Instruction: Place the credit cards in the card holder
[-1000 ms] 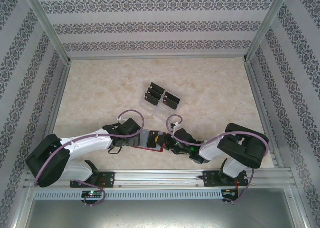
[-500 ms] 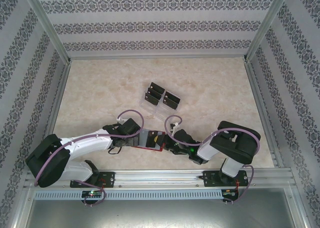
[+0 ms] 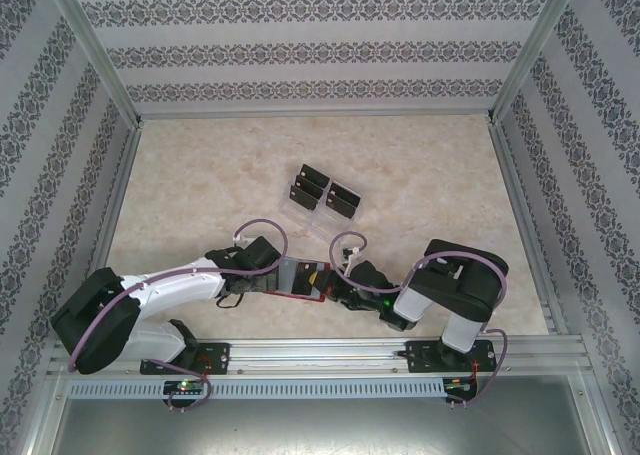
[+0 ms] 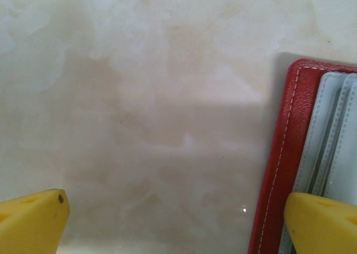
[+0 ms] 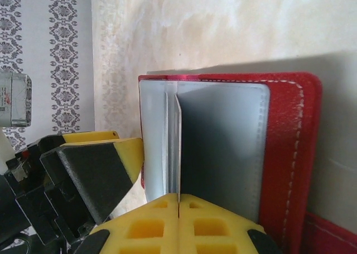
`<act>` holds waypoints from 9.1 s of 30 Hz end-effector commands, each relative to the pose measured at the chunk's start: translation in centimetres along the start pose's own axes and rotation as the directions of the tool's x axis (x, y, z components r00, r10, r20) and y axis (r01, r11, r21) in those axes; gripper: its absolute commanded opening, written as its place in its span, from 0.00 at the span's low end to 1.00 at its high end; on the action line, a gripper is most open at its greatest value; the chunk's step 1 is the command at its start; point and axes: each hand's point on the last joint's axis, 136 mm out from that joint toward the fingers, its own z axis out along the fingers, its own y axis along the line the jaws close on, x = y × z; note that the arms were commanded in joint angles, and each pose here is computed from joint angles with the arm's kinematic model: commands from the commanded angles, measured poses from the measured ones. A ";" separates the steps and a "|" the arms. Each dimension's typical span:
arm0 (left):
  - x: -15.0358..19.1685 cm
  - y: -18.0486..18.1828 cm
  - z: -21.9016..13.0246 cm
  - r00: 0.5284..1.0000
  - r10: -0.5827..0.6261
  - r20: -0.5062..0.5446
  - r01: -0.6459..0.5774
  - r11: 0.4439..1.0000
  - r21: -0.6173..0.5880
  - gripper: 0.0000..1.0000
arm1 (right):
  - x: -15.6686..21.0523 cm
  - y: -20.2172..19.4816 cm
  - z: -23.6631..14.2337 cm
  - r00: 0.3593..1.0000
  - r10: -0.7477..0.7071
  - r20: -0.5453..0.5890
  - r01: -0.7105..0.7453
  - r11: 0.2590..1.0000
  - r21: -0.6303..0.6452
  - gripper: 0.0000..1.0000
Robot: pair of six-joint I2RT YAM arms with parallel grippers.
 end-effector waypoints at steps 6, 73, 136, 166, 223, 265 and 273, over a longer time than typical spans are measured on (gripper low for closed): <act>2.2 1.7 0.7 0.998 0.024 -0.055 -0.028 0.997 -0.066 1.00 | 0.1 0.7 0.3 1.000 0.016 -0.001 -0.016 0.997 -0.071 0.00; 2.6 2.2 0.8 0.998 0.010 -0.056 -0.014 0.997 -0.081 1.00 | -0.5 3.1 1.0 1.000 -0.018 -0.023 0.014 0.990 -0.143 0.00; 2.5 1.9 0.7 0.999 0.013 -0.052 -0.017 0.996 -0.084 1.00 | 0.1 2.4 0.4 0.999 0.002 -0.035 -0.006 0.992 -0.126 0.00; 2.5 1.7 0.8 0.998 0.019 -0.052 -0.024 0.996 -0.086 1.00 | 0.2 0.4 0.4 0.998 0.048 -0.042 -0.051 0.996 -0.069 0.00; 2.5 1.7 0.7 0.999 0.028 -0.043 -0.032 0.995 -0.096 1.00 | 2.4 -2.8 2.5 0.979 0.190 -0.067 -0.188 0.981 0.037 0.00; -0.5 1.6 -2.0 0.999 -0.047 0.026 0.049 0.997 -0.056 1.00 | -0.8 2.8 -1.3 0.968 -0.106 -0.228 0.175 0.934 0.311 0.66; 0.4 3.8 -1.1 0.995 -0.103 0.007 0.103 0.988 -0.116 1.00 | -1.8 3.7 -2.8 0.908 -0.265 -0.326 0.390 0.821 0.418 0.18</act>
